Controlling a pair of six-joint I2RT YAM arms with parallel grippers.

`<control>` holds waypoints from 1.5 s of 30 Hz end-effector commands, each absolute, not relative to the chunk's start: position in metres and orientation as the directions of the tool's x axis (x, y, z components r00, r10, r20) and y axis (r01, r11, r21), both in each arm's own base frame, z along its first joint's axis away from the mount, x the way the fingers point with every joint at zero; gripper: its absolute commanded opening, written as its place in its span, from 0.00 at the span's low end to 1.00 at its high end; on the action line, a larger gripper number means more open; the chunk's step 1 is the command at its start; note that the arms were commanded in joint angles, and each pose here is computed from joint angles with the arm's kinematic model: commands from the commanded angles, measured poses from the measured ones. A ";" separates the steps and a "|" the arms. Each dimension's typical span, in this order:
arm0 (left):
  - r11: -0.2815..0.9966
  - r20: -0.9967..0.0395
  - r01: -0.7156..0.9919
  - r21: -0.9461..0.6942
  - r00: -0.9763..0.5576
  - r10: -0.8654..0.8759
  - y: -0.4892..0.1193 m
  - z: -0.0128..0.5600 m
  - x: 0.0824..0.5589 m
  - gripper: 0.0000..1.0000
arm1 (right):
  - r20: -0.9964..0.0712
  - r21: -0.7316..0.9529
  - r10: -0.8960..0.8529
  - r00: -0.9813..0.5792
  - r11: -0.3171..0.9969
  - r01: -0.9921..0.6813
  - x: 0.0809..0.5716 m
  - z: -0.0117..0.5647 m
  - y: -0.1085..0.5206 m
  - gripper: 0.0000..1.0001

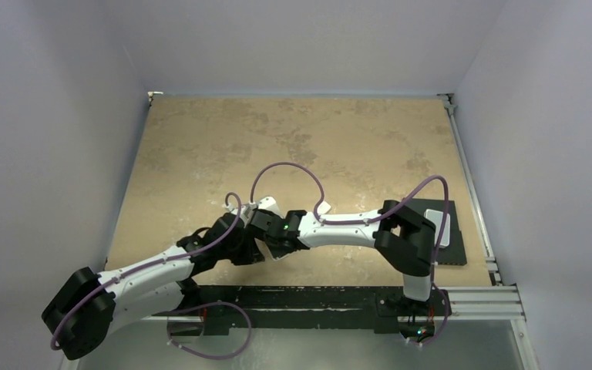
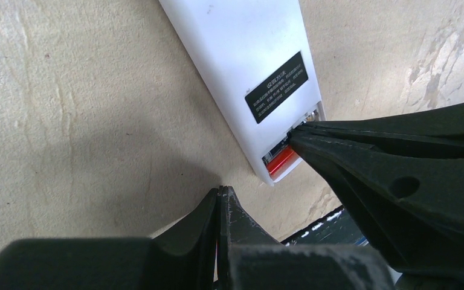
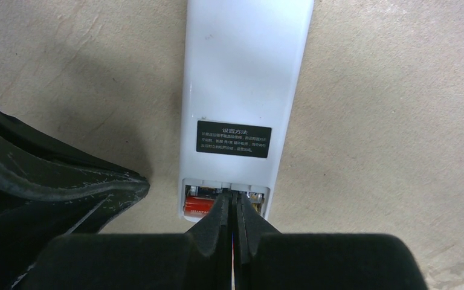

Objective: Load the batteries into the remote control

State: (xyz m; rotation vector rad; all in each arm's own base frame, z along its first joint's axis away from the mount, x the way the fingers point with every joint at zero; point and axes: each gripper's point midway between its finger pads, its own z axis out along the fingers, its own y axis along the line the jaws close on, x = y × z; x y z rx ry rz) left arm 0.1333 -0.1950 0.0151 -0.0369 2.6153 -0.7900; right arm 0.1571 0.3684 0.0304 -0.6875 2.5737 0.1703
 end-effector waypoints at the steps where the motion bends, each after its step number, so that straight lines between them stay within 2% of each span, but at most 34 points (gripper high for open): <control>1: 0.837 -0.421 0.120 -0.535 -0.896 -0.141 -0.199 0.031 0.144 0.00 | -0.509 -0.008 -0.420 -0.751 0.875 -0.484 0.163 0.046 0.365 0.05; 10: 0.847 -0.435 0.115 -0.518 -0.889 -0.145 -0.197 0.039 0.149 0.00 | -0.598 -0.033 -0.382 -0.705 0.890 -0.455 0.179 0.088 0.356 0.22; 15: 0.852 -0.443 0.109 -0.511 -0.883 -0.153 -0.196 0.045 0.151 0.04 | -0.630 -0.049 -0.364 -0.686 0.901 -0.432 0.192 0.103 0.338 0.32; 22: 0.843 -0.443 0.093 -0.530 -0.878 -0.182 -0.198 0.055 0.154 0.17 | -0.665 -0.040 -0.358 -0.656 0.893 -0.448 0.212 0.119 0.312 0.48; 28: 0.852 -0.454 0.076 -0.518 -0.868 -0.199 -0.196 0.064 0.159 0.25 | -0.696 0.038 -0.313 -0.646 0.883 -0.469 0.234 0.129 0.294 0.59; 37: 0.867 -0.522 0.079 -0.492 -0.824 -0.221 -0.189 0.104 0.172 0.39 | -0.689 0.081 -0.302 -0.659 0.871 -0.484 0.253 0.117 0.274 0.83; 45: 0.886 -0.609 0.101 -0.452 -0.761 -0.224 -0.176 0.147 0.182 0.60 | -0.654 0.131 -0.278 -0.704 0.875 -0.467 0.271 0.095 0.257 0.91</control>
